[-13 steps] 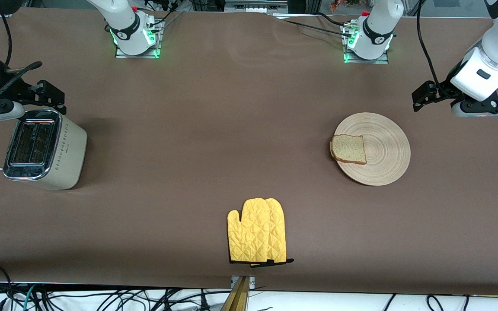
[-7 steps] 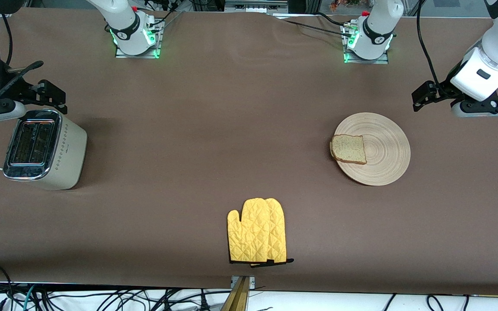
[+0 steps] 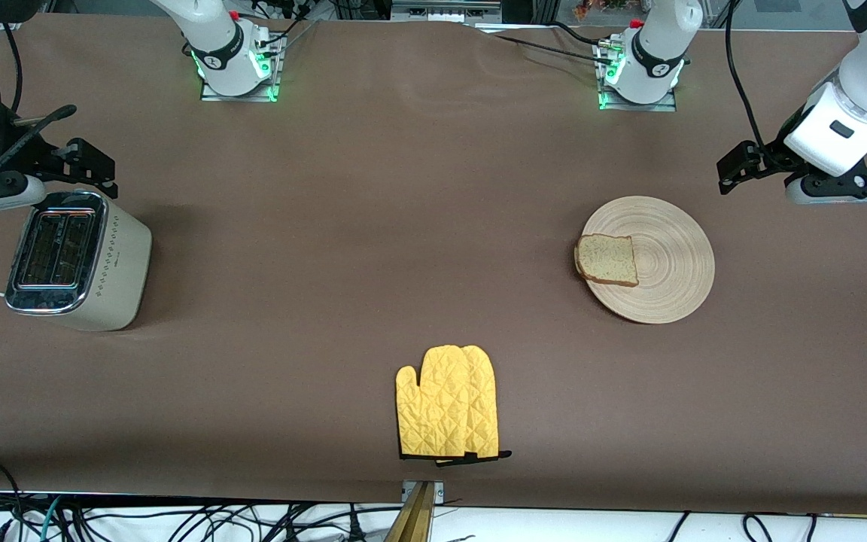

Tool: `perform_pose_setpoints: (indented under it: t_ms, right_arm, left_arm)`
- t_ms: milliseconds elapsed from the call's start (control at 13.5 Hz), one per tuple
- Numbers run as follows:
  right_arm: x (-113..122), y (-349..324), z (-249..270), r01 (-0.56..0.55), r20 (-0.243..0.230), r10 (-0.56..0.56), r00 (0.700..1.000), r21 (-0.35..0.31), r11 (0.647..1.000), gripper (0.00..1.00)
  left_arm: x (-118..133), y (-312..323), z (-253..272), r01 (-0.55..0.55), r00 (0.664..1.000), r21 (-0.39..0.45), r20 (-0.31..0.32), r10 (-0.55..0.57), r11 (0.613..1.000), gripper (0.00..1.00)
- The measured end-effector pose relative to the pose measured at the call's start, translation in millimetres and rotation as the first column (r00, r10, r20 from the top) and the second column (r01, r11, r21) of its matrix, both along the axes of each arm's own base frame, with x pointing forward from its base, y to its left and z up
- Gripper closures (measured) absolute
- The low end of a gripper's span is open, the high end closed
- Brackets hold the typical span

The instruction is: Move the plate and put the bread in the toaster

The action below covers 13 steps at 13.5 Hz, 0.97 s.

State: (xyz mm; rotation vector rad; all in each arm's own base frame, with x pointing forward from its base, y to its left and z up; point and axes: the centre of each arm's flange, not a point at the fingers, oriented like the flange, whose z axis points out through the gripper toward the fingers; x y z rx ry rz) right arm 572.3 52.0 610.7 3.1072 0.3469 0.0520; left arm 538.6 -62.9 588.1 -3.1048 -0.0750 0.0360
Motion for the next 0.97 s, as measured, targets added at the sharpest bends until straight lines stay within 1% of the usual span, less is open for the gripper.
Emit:
perform_pose_setpoints:
  t_ms: [223,966]
  right_arm:
    - [-1,7,0,-0.014,0.001,0.014,1.0,-0.011,1.0,0.0]
    - [-2,14,0,-0.029,0.001,0.029,1.0,-0.014,0.999,0.0]
  left_arm:
    - [0,0,0,0.0,1.0,0.0,0.0,0.0,1.0,0.0]
    - [0,-1,1,0.001,1.0,0.0,0.003,-0.001,1.0,0.0]
